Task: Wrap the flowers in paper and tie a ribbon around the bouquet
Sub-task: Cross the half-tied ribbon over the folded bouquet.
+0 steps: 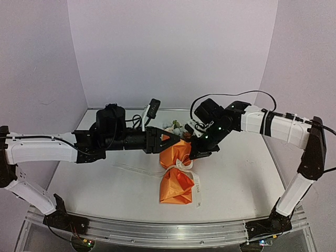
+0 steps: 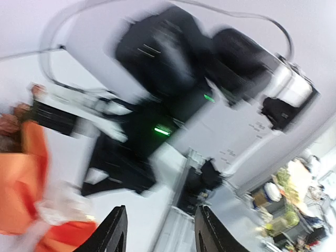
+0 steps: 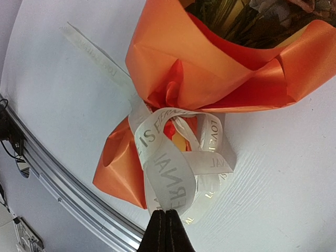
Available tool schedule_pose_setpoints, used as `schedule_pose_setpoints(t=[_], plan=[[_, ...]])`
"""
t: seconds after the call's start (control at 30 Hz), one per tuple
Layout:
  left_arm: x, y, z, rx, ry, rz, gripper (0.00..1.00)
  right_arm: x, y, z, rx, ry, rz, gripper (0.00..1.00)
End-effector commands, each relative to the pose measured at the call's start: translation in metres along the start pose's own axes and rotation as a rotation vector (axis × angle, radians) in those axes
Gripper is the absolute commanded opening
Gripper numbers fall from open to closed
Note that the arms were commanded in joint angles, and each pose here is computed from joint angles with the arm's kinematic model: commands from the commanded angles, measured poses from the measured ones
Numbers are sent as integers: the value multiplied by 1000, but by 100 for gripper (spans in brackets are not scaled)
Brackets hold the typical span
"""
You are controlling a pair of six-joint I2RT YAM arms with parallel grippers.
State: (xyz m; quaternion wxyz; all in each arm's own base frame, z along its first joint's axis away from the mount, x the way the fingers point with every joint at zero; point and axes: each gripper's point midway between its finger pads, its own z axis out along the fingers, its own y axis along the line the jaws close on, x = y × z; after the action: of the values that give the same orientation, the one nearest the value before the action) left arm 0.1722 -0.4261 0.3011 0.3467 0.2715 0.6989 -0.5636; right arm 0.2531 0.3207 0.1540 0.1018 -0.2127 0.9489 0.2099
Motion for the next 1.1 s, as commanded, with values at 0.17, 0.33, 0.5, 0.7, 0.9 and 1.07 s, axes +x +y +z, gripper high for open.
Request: schedule_pose_setpoints(t=[0.17,0.33,0.5,0.7,0.9,1.07], plan=[[47,62,17,-30,230,181,46,-9,19,-11,48,-204,-101,0],[57,80,28,-61,274,210,46,-7,21,-8,59,-242,-100,0],[52,97,41,-100,291,221,45,-7,21,-12,59,-253,-115,0],[48,111,52,-139,314,237,42,-5,24,-10,43,-236,-114,0],[54,122,54,-170,348,237,40,-4,25,-9,38,-230,-116,0],[59,128,59,-167,369,234,40,-6,27,-9,32,-230,-116,0]])
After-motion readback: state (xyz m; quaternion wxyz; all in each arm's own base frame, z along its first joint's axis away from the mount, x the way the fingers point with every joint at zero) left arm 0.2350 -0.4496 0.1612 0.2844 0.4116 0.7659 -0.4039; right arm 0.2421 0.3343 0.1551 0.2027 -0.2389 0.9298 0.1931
